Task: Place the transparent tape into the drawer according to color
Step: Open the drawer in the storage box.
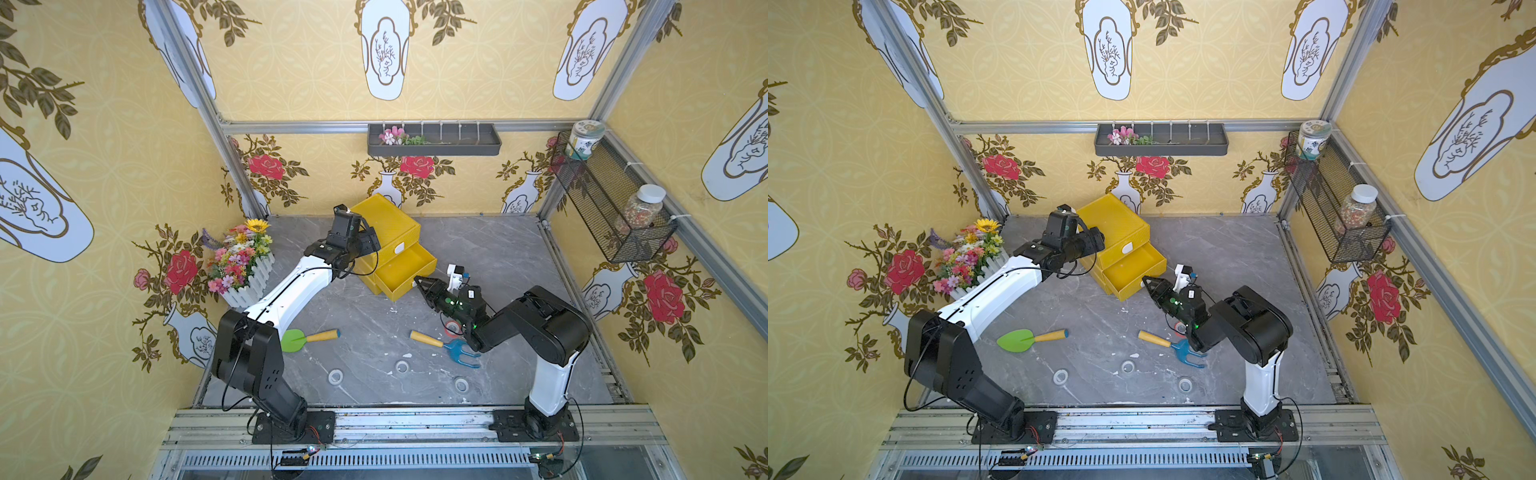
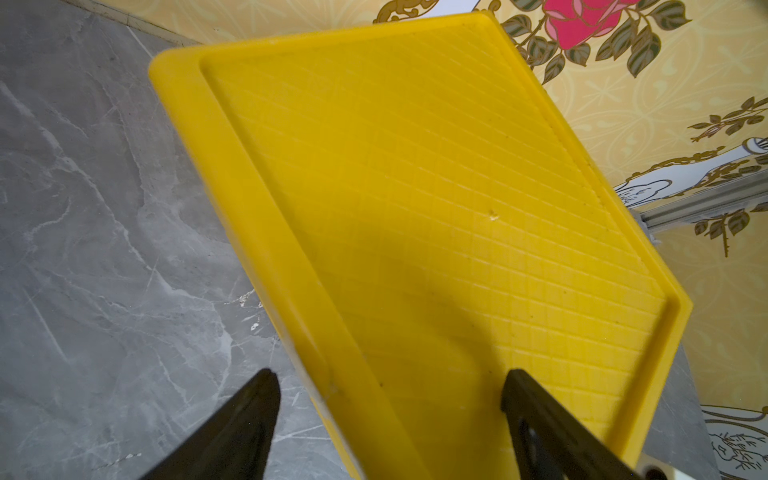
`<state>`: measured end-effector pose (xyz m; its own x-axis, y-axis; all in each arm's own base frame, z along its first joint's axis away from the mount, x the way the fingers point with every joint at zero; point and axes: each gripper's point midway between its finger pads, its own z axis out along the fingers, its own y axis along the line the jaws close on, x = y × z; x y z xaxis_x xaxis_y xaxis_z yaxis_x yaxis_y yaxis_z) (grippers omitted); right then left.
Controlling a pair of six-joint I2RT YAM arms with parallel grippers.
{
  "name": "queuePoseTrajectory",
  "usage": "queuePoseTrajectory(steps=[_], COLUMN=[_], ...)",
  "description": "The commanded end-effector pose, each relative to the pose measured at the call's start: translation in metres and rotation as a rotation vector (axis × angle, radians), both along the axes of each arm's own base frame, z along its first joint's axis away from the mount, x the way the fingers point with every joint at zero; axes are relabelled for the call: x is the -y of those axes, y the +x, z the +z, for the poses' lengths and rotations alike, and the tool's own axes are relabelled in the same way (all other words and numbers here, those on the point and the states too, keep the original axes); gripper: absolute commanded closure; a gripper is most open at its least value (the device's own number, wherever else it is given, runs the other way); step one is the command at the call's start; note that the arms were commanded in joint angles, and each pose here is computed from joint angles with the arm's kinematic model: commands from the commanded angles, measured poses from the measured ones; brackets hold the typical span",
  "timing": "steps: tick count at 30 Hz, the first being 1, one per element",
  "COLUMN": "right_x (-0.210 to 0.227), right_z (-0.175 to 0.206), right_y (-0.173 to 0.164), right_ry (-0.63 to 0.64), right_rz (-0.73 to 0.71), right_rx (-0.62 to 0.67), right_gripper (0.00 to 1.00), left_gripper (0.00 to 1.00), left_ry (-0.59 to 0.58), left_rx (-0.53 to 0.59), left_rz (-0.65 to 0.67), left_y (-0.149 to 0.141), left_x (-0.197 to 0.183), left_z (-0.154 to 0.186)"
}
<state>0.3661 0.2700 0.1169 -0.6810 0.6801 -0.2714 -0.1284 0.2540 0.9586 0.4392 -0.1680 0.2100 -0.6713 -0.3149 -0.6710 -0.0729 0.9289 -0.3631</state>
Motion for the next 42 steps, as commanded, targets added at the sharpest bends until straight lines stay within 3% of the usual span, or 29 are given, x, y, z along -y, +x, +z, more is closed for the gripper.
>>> queuePoseTrajectory(steps=[1,14,21,27,32,36,42], right_x=[0.005,0.015,0.014,0.019,0.030,0.035,0.024], right_z=[-0.004,-0.008,0.006,0.017,0.025,0.034,0.039], right_y=[-0.003,-0.010,-0.011,-0.017,-0.030,-0.048,-0.096], right_ry=[-0.035,-0.034,-0.041,-0.072,-0.199,-0.401,-0.689], right_rz=[-0.011,-0.038,-0.031,-0.039,-0.046,0.001,0.232], right_rx=[0.005,-0.002,0.023,0.023,-0.003,-0.007,0.012], right_gripper=[0.61,0.60,0.24,0.15,0.14,0.13,0.12], left_gripper=[0.11,0.11,0.02,0.00,0.00,0.00,0.00], left_ry=[0.104,0.103,0.074,0.037,-0.019,-0.068,-0.154], left_rx=[-0.169,-0.172,-0.151,-0.096,-0.040,-0.007,0.022], left_rz=[-0.013,-0.010,-0.022,-0.021,-0.019,-0.008,-0.011], left_y=[-0.026,-0.025,-0.027,-0.028,-0.034,-0.045,-0.075], left_x=[-0.014,-0.015,-0.012,-0.011,-0.010,-0.012,-0.017], left_z=[-0.041,-0.042,-0.033,-0.011,0.019,0.040,0.049])
